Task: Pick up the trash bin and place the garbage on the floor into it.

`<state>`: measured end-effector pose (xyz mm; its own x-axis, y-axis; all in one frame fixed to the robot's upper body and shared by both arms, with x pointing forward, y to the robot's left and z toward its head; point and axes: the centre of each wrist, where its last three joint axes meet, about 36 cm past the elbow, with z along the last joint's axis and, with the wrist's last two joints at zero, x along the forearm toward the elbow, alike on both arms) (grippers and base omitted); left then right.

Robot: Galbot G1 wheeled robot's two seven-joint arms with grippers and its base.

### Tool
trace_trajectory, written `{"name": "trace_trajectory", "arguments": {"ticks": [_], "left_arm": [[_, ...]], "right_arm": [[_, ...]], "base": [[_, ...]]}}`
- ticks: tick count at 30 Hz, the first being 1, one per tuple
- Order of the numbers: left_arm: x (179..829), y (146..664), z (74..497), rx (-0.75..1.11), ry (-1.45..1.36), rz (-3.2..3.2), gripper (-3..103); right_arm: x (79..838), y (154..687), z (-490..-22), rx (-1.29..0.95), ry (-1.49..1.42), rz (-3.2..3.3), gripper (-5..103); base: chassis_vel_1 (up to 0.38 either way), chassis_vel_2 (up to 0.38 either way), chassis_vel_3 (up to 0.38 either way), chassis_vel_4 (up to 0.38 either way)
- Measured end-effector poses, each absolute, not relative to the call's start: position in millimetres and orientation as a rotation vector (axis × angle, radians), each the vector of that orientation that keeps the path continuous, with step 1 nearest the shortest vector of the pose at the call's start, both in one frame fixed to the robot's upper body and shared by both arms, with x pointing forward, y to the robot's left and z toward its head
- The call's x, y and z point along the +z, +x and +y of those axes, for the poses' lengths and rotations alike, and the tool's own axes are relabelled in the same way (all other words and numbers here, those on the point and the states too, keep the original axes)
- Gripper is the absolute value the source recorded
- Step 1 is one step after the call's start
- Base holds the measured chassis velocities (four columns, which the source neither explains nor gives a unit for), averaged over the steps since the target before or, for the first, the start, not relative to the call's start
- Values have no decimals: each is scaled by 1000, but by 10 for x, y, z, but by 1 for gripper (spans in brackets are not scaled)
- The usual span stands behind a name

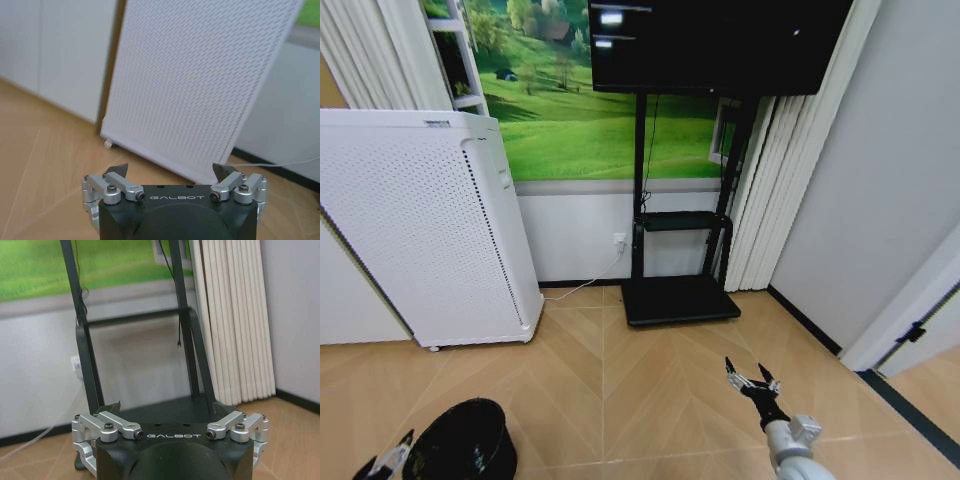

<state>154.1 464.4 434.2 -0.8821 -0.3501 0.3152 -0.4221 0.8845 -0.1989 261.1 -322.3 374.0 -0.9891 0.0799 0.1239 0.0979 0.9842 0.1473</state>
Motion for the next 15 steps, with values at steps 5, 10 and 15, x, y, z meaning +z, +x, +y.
{"name": "trace_trajectory", "arguments": {"ticks": [5,10,15], "left_arm": [[5157,2074,3902,-9,136,-3043,100],[5193,2203,3444,43,-12,-3038,100],[5075,2130,3171,59,-44,-2989,100]], "right_arm": [[4376,2317,-2845,-234,-34,-3119,100],[4438,2148,-2557,-227,61,-3111,100],[4500,2126,-2566,-157,109,-3142,100]], "base": [[0,0,0,0],[0,0,0,0],[0,0,0,0]]}}
